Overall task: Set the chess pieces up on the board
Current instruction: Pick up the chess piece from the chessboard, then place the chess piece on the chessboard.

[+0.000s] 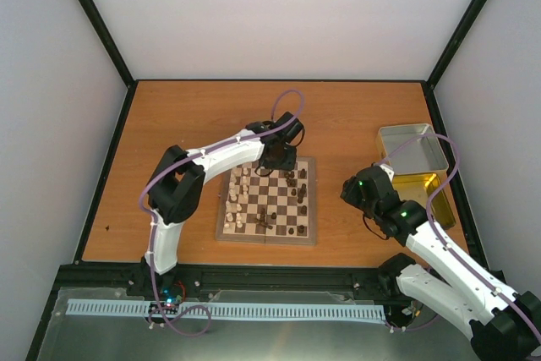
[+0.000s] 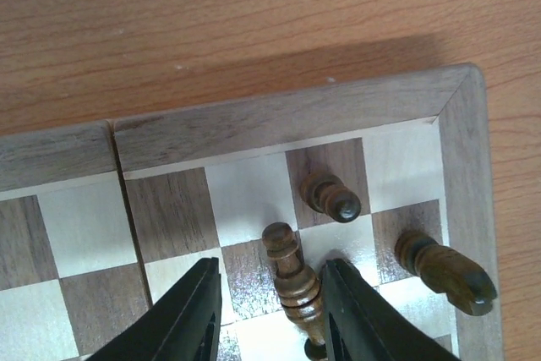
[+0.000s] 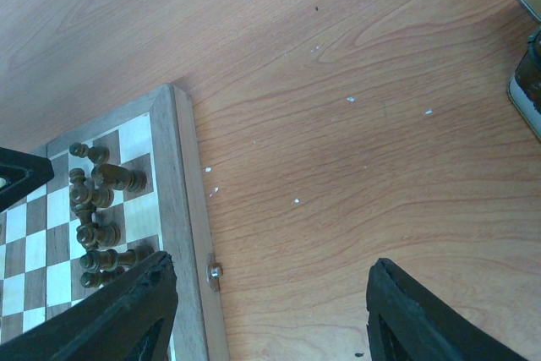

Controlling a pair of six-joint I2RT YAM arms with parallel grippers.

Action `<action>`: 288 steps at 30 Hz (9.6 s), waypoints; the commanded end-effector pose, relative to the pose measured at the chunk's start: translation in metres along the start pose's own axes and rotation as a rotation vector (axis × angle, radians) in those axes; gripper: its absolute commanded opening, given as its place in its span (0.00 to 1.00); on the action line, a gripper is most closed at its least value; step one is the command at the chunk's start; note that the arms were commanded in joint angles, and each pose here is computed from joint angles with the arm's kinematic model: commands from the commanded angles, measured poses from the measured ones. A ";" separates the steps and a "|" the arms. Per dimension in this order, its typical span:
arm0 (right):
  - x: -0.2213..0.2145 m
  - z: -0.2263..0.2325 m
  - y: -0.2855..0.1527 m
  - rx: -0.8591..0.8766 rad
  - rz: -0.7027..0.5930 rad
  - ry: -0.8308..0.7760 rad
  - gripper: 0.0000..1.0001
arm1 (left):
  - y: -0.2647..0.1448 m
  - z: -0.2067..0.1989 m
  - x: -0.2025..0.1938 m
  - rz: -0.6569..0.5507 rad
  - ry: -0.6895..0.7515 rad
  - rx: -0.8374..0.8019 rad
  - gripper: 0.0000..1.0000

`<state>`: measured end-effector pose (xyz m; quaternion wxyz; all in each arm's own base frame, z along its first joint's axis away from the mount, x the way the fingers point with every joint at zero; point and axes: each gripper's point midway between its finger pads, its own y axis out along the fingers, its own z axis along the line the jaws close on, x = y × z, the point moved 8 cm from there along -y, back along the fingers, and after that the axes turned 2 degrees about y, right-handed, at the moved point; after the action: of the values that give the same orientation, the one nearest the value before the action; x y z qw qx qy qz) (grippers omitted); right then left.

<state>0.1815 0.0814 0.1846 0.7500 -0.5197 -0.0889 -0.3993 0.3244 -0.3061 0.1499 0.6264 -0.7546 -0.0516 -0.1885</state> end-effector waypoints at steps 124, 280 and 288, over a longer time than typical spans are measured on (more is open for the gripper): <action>0.016 0.191 -0.086 1.304 -0.061 -0.196 0.03 | -0.264 0.047 -0.043 -0.935 -0.430 -0.927 0.01; 0.048 0.177 0.082 -0.051 0.682 -0.524 0.43 | -0.253 0.112 -0.100 -1.055 -0.109 -0.297 0.02; 0.044 0.191 0.000 0.724 0.262 -0.430 0.59 | -0.260 0.081 -0.082 -1.013 -0.082 -0.519 0.02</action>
<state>0.2740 0.2056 0.2510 0.8408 -0.5106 -0.1748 -0.0412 0.1851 -0.1461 0.3153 0.3349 -0.7397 -0.3876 -0.4364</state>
